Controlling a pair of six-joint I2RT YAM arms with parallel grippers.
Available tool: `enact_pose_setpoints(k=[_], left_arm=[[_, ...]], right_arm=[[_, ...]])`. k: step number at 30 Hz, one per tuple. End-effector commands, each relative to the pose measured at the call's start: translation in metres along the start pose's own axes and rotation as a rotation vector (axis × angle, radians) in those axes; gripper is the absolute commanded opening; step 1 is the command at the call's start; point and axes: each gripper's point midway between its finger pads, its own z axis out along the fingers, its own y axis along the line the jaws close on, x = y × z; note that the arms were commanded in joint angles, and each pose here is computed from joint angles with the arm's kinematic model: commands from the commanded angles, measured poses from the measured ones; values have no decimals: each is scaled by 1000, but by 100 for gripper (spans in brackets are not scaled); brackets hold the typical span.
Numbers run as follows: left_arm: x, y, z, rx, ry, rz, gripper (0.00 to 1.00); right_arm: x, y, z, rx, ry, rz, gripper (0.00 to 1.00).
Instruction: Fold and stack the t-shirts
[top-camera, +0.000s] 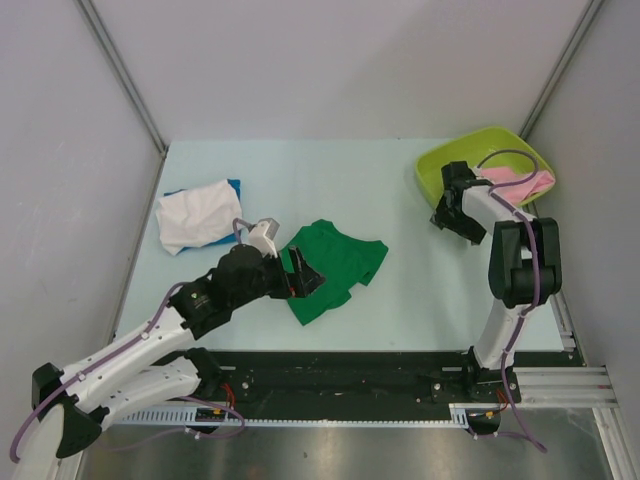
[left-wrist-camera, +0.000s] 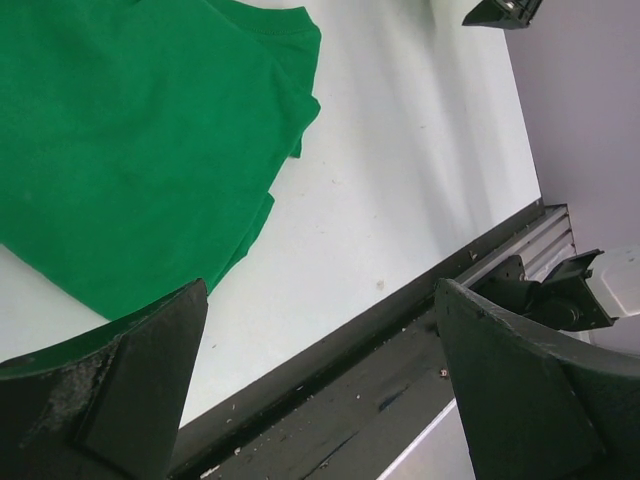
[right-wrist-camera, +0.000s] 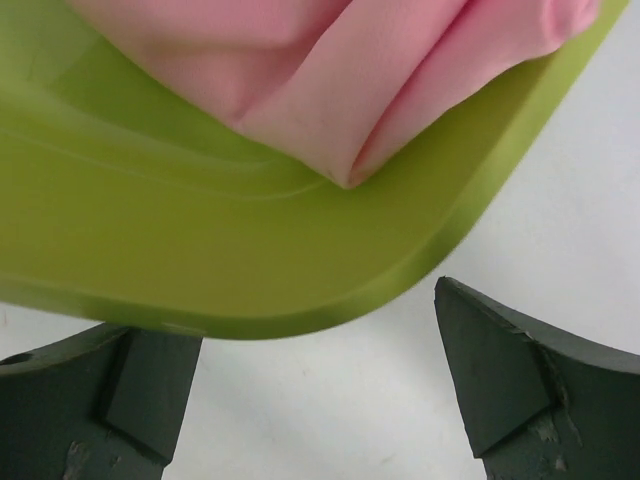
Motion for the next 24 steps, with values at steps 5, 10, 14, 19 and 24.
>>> enact_pose_setpoints(k=[5,10,14,19,24], left_arm=[[-8,0,6,-25,-5,22,100],[-6,2,15,-34,10,20,100],[-6,3,21,-42,19,25,100],[-6,5,26,-48,28,24,100],[-11,6,24,-54,13,24,100]], right_arm=[[-51,40,39,-21,-57,131,100],[-81,65,50,-50,-86,113,100],[-111,81,48,-74,-142,119,100],[-144,91,47,-96,-200,156,100],[-155,96,27,-145,-224,158,100]])
